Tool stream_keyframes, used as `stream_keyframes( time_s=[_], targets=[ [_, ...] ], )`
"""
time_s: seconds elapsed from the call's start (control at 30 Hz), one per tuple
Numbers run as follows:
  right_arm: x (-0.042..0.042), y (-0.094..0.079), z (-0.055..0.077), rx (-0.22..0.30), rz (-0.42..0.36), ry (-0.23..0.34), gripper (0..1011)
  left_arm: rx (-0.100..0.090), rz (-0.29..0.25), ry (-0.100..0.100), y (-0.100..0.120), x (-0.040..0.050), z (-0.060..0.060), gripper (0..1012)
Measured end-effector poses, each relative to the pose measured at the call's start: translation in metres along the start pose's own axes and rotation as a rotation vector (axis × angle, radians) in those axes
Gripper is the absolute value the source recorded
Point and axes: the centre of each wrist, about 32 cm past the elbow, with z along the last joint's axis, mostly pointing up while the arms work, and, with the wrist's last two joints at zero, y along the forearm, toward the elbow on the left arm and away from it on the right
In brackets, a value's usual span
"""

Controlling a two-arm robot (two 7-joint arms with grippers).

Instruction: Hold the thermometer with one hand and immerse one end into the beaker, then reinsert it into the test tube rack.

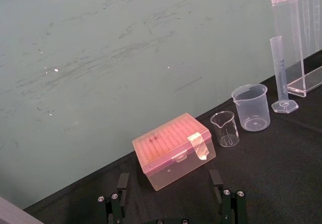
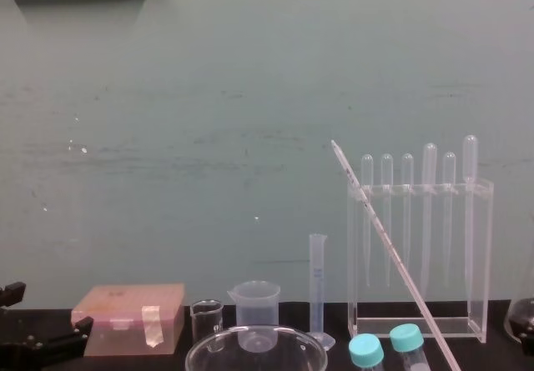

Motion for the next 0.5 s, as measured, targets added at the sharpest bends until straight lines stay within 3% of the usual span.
stream_keyframes(
  time_s=[0.5],
  targets=[
    [0.0, 0.0, 0.0, 0.0, 0.0, 0.0, 1003, 0.0, 0.0, 0.0, 0.0, 0.0, 0.0, 1008]
  ],
)
